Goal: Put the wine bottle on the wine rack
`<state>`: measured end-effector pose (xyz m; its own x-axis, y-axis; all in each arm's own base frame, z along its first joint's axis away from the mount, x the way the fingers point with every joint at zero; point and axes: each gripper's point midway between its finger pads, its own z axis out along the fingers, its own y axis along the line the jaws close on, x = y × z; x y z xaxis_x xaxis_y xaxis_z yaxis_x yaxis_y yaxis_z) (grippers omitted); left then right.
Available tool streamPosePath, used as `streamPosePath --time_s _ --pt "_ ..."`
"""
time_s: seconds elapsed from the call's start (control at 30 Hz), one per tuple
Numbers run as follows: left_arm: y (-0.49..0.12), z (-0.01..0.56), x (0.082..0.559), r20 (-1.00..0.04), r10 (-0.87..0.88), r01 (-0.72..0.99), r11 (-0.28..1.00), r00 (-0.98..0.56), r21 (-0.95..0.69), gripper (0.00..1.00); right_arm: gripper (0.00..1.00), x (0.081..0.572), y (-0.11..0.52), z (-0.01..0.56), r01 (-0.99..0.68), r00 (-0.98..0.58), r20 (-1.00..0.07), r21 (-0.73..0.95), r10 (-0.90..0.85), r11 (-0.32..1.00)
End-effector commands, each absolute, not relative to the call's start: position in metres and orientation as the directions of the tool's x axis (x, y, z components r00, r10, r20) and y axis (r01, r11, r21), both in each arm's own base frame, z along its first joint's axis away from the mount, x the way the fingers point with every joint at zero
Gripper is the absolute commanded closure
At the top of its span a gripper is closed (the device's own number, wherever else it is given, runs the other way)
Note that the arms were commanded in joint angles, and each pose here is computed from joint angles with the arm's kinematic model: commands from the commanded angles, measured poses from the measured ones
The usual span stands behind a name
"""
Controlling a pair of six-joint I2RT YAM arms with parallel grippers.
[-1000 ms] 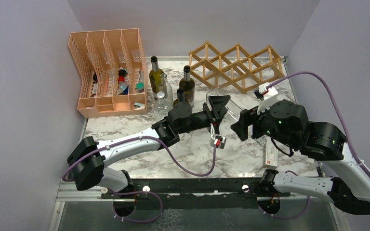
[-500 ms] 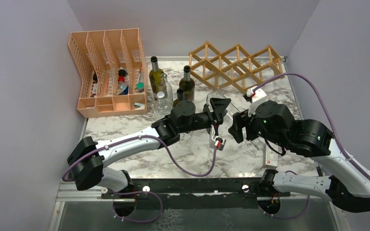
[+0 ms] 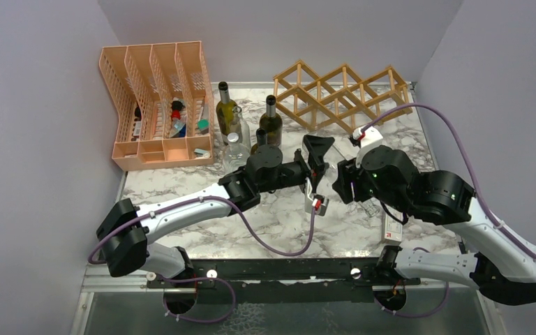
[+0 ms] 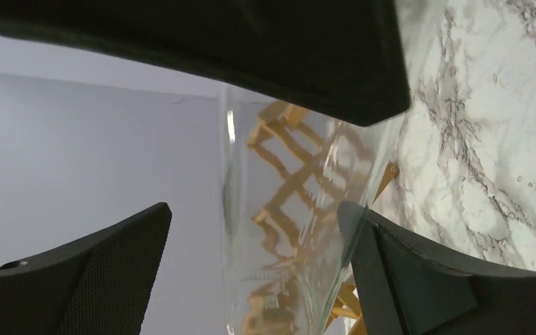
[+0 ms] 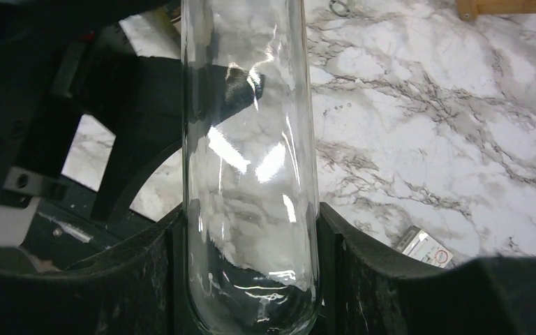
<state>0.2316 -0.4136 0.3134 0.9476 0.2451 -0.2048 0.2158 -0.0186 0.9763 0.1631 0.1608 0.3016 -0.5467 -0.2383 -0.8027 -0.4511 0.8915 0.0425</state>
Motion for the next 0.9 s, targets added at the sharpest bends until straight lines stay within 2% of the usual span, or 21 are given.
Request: streamPosePath --time_s 0.0,0.27,0.43,0.57,0.7,0.77,0.87 --pt "-0.404 0.354 0.229 -0.306 0.235 0.282 0.128 0.923 0.951 0.01 0.99 0.192 0.155 0.336 -0.331 -0.441 -0.889 0.031 -0.126 0.943" --pt "-0.382 0.352 0.212 -0.45 0.178 0.409 0.227 0.875 0.884 0.01 0.99 0.217 0.143 0.339 -0.169 -0.413 -0.899 -0.082 -0.146 0.982" --pt "-0.351 0.366 0.217 -0.618 0.182 0.52 0.393 0.765 0.758 0.01 0.99 0.232 0.154 0.342 -0.133 -0.409 -0.9 -0.107 -0.153 0.985" --pt "-0.321 0.39 0.221 -0.751 0.127 0.58 0.557 0.647 0.594 0.01 0.99 0.248 0.165 0.344 -0.139 -0.401 -0.906 -0.087 -0.137 0.986" --pt "-0.282 0.416 0.237 -0.879 0.016 0.564 0.761 0.477 0.32 0.01 0.99 0.277 0.168 0.326 -0.158 -0.441 -0.891 -0.044 -0.111 0.986" --pt "-0.261 0.423 0.242 -0.909 -0.054 0.528 0.828 0.412 0.19 0.01 0.99 0.29 0.165 0.311 -0.155 -0.462 -0.882 -0.024 -0.094 0.988" --pt "-0.241 0.43 0.24 -0.918 -0.136 0.505 0.86 0.374 0.078 0.01 0.99 0.306 0.151 0.282 -0.124 -0.507 -0.86 0.0 -0.063 0.992"
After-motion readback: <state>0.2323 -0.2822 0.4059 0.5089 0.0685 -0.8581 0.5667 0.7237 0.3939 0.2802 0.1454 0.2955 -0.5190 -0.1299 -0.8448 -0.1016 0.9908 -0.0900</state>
